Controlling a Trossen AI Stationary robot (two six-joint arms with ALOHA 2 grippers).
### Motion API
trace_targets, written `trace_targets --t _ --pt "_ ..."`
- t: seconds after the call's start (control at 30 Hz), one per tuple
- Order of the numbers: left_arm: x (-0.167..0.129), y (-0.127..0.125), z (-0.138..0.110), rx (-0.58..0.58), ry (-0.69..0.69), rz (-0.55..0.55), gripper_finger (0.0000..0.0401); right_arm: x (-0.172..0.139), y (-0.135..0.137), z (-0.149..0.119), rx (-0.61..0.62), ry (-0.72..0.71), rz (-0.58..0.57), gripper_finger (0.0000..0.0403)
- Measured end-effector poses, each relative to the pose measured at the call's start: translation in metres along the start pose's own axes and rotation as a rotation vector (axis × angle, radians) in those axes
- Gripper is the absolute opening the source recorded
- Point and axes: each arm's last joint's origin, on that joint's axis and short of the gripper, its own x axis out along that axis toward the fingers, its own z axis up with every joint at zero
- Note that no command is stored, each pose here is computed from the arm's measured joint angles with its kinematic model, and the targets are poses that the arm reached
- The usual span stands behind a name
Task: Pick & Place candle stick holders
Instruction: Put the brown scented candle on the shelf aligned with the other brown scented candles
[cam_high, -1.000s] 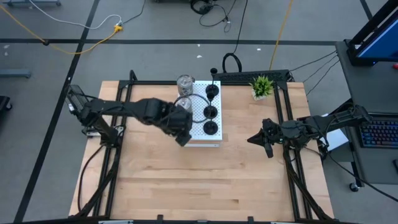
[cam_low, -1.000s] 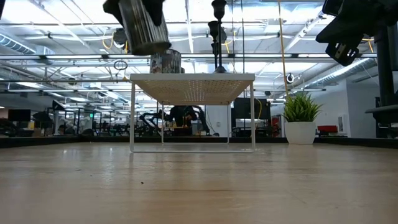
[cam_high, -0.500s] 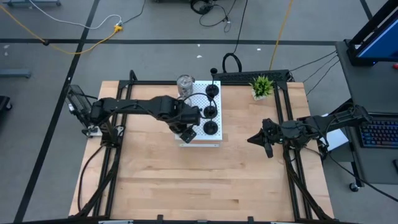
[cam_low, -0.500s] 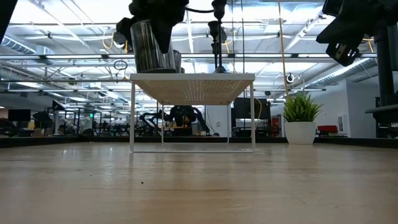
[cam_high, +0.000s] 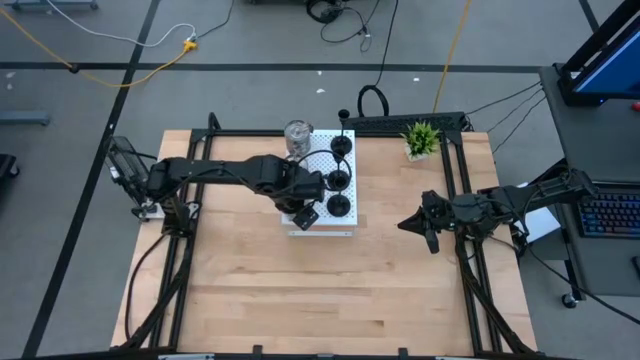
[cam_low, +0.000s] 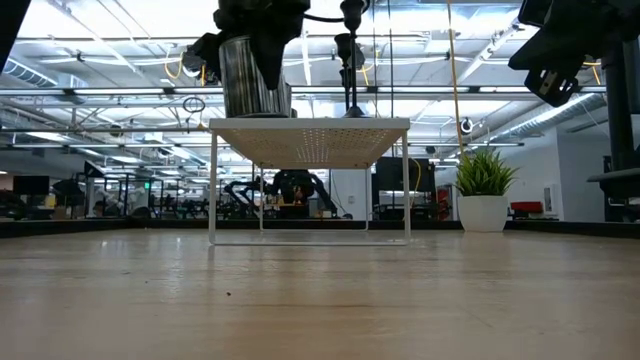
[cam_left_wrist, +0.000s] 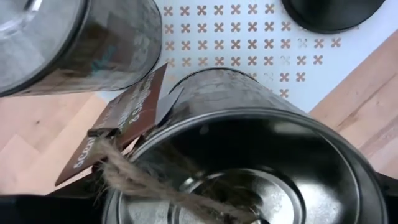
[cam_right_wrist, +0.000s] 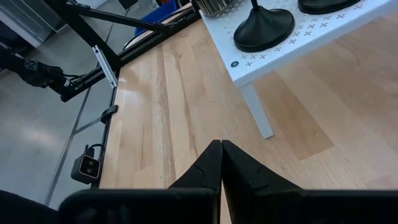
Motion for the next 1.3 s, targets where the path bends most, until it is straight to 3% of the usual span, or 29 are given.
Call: trace_targets --t 0.17,0.33,0.47,0.57,0.73,0.83,0.97,1.17,1.3 --pt "0.001 0.001 0.001 -0.013 -0.003 0.008 0.0383 0.0 0.0 0.0 0.007 0.0 0.0 0.0" --pt "0.001 0.001 0.002 0.003 -0.002 -0.003 0.0352 0.0 0.0 0.0 0.014 0.0 0.0 0.0" --pt "0.0 0.0 0.003 0.008 -0.01 -0.027 0.0356 0.0 0.0 0.0 0.014 0.001 0.001 0.0" --pt "-0.001 0.001 0.004 0.013 -0.014 -0.031 0.0384 0.0 0.0 0.0 0.021 0.0 0.0 0.0" --pt "-0.001 0.006 0.008 0.002 -0.002 -0.039 0.0353 0.0 0.0 0.0 0.022 0.001 0.0 0.0" --pt "-0.001 0.008 0.009 -0.003 0.008 -0.053 0.0355 0.0 0.0 0.0 0.022 0.001 0.0 0.0" --pt "-0.002 0.009 0.009 0.001 0.011 -0.06 0.0387 0.0 0.0 0.0 0.022 0.0 0.0 0.0" --pt "-0.011 0.012 0.007 -0.002 0.004 -0.087 0.0353 0.0 0.0 0.0 0.021 0.001 0.0 0.0" --pt "-0.016 0.017 0.007 -0.015 -0.012 -0.102 0.0375 0.0 0.0 0.0 0.021 0.001 0.0 0.0"
